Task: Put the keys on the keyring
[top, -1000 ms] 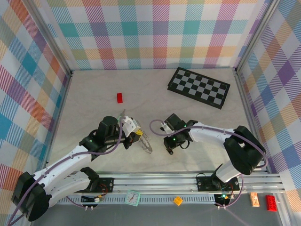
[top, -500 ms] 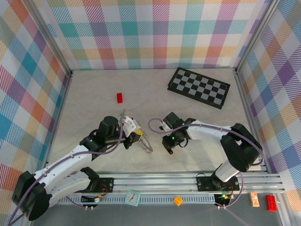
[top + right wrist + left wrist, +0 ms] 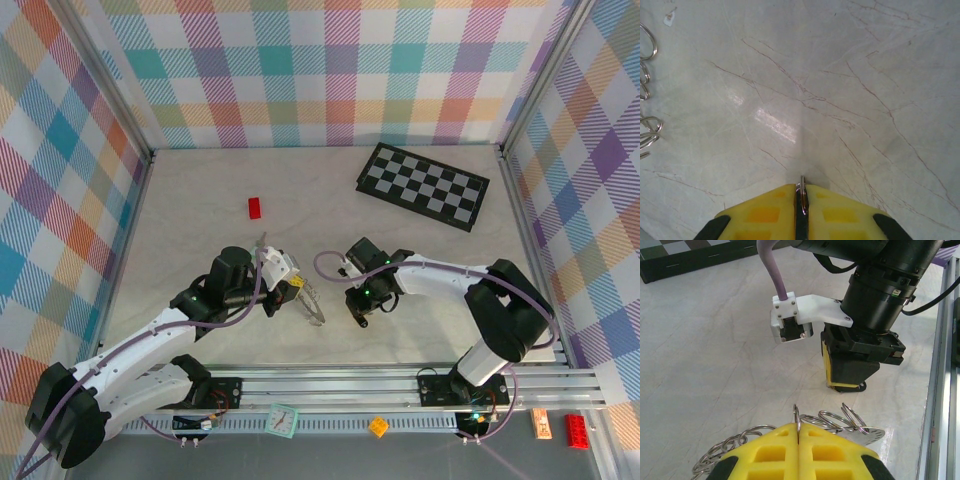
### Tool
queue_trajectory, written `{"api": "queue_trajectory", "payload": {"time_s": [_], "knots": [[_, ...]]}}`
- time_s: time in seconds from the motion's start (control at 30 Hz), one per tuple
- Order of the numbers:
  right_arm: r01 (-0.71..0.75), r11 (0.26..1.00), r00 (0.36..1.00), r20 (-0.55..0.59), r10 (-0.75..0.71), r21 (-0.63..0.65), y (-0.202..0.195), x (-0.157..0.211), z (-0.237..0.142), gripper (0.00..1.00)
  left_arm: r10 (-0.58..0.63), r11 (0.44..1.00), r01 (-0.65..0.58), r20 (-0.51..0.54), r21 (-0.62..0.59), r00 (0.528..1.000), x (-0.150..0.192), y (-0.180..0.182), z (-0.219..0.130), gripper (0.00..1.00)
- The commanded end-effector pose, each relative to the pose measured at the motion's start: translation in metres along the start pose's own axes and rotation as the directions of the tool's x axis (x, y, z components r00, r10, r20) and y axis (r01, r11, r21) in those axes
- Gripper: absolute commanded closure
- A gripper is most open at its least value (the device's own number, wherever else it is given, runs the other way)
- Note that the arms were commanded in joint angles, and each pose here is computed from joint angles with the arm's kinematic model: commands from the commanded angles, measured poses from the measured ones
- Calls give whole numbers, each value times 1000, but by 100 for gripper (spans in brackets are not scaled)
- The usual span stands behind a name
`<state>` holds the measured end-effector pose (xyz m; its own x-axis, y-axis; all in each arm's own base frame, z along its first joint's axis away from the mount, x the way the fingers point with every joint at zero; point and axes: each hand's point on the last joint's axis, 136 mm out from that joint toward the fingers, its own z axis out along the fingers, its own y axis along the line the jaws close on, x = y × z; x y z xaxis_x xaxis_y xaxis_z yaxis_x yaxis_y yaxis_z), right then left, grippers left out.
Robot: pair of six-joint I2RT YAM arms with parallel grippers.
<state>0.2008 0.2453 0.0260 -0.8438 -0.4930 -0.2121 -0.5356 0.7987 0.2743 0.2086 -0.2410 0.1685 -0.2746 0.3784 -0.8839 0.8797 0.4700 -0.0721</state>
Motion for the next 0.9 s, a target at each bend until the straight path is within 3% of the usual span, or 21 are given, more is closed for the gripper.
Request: {"api": "queue_trajectory", "payload": {"time_s": [0.0, 0.23, 0.63, 0.87], "knots": [[-5, 1000, 1000, -19, 5, 8, -2, -2, 1, 86, 36, 999, -37, 47, 12, 998, -13, -3, -2, 100], [0, 1000, 1000, -21, 0, 7, -3, -3, 1, 86, 38, 999, -39, 50, 10, 998, -15, -2, -2, 100], [5, 1000, 1000, -7, -5, -2, -3, -3, -4, 100, 41, 999, -41, 47, 9, 998, -14, -2, -2, 100], [75, 994, 983, 172, -59, -85, 17, -19, -37, 100, 24, 1000, -25, 44, 17, 999, -13, -3, -1, 100]]}}
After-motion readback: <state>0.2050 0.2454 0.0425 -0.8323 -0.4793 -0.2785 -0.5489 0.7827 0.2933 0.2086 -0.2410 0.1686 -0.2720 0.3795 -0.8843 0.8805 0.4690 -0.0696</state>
